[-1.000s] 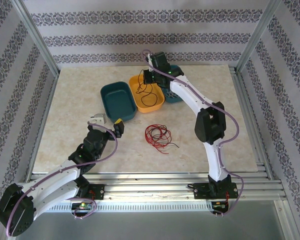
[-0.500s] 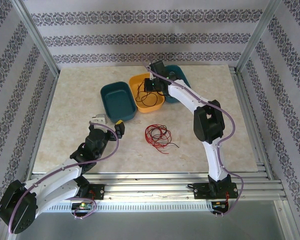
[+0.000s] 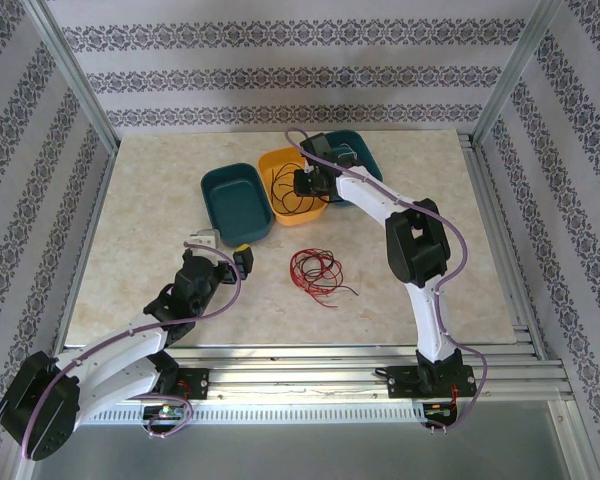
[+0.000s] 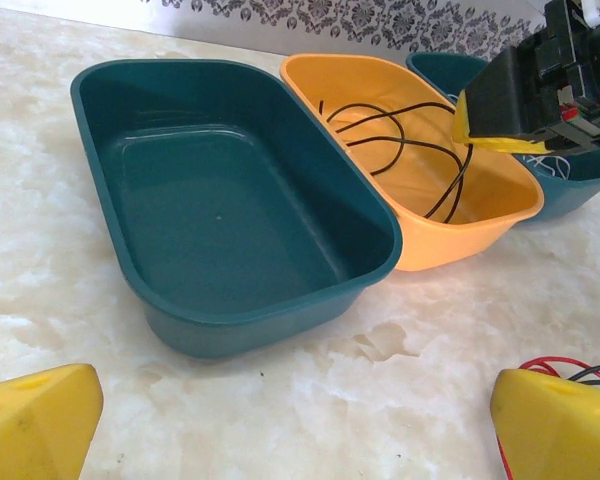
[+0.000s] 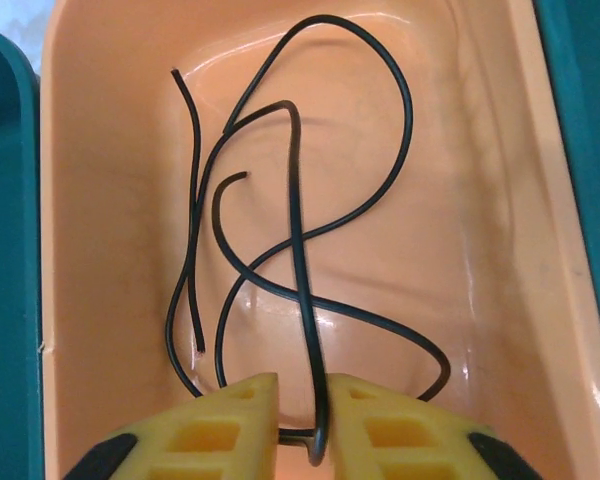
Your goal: Untangle the cables
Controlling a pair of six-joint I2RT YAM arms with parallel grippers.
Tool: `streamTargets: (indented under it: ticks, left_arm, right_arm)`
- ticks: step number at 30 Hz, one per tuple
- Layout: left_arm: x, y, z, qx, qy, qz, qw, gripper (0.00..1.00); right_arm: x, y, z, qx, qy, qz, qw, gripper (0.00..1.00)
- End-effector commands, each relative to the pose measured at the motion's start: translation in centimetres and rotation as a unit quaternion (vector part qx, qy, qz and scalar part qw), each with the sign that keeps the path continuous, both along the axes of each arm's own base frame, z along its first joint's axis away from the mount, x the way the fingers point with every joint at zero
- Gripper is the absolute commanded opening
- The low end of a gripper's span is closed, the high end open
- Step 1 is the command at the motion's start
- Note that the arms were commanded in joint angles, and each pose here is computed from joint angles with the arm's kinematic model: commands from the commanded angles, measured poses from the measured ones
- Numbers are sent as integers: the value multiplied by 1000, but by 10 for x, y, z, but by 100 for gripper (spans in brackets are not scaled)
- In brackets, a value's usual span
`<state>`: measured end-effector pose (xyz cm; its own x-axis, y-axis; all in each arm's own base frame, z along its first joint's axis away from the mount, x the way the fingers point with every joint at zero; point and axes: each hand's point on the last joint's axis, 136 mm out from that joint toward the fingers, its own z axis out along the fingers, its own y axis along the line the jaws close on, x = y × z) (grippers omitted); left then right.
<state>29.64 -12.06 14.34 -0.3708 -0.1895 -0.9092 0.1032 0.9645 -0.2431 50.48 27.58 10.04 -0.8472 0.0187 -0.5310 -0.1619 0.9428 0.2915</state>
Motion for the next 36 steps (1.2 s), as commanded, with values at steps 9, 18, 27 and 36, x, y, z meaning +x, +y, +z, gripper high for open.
streamTargets:
  ticks: [9,18,27,36]
  left_arm:
    - [11,-10,17,-19,-12,-13,1000,99]
    - [15,-25,15,-16,4,-45,999,99]
    - [25,-56,2,-17,58,-103,993,99]
    - [34,-92,-33,-33,165,-145,975,99]
  right_arm:
    - [-10,-30,53,-19,-45,-22,999,38]
    - [-46,-46,68,-17,-43,-30,998,42]
    - [-119,-75,57,-13,5,-61,998,43]
    - [-184,-84,28,15,95,-53,994,39]
